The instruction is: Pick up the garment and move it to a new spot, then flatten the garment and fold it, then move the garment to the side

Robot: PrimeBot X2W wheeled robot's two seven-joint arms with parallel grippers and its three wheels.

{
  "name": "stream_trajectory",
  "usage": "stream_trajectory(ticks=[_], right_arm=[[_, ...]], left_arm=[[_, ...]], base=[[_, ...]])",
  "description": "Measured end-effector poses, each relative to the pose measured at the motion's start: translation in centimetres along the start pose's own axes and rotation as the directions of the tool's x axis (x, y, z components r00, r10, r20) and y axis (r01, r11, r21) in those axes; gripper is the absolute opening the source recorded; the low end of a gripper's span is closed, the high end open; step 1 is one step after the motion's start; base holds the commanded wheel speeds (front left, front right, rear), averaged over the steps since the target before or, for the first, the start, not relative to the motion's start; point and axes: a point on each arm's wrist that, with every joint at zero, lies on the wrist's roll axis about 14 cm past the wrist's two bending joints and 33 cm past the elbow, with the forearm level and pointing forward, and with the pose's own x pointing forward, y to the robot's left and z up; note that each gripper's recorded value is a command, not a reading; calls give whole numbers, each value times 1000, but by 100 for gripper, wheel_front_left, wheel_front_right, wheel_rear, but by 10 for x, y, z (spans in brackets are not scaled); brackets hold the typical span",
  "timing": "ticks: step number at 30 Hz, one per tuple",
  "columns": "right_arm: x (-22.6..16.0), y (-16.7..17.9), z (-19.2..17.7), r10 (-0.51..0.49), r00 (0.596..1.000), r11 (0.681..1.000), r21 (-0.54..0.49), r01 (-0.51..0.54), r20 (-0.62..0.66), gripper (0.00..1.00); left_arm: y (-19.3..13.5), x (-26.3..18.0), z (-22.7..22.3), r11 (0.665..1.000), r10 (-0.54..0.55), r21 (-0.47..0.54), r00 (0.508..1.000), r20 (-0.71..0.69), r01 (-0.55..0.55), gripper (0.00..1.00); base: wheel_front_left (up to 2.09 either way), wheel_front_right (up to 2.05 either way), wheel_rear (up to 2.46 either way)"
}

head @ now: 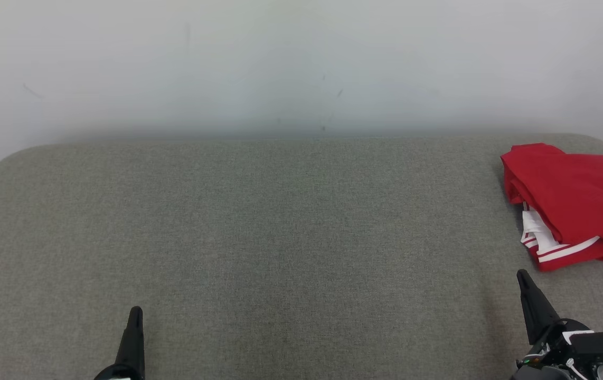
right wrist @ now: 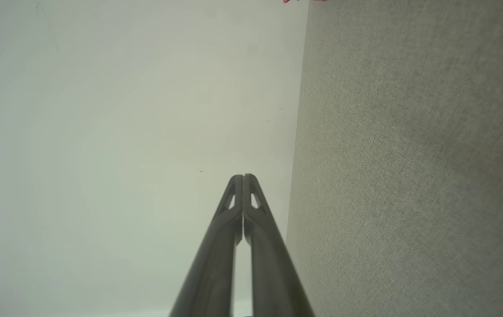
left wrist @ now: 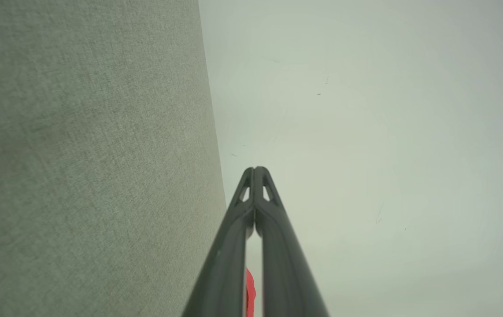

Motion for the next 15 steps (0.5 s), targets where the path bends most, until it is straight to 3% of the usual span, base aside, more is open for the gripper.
stream_trajectory(ticks=[15], right_arm=[[0,0,0,-1,1000,1000,-1,1,-2,0]], left_arm=[[0,0,0,1000,0,0,1000,0,0,0]], base=[[0,0,0]])
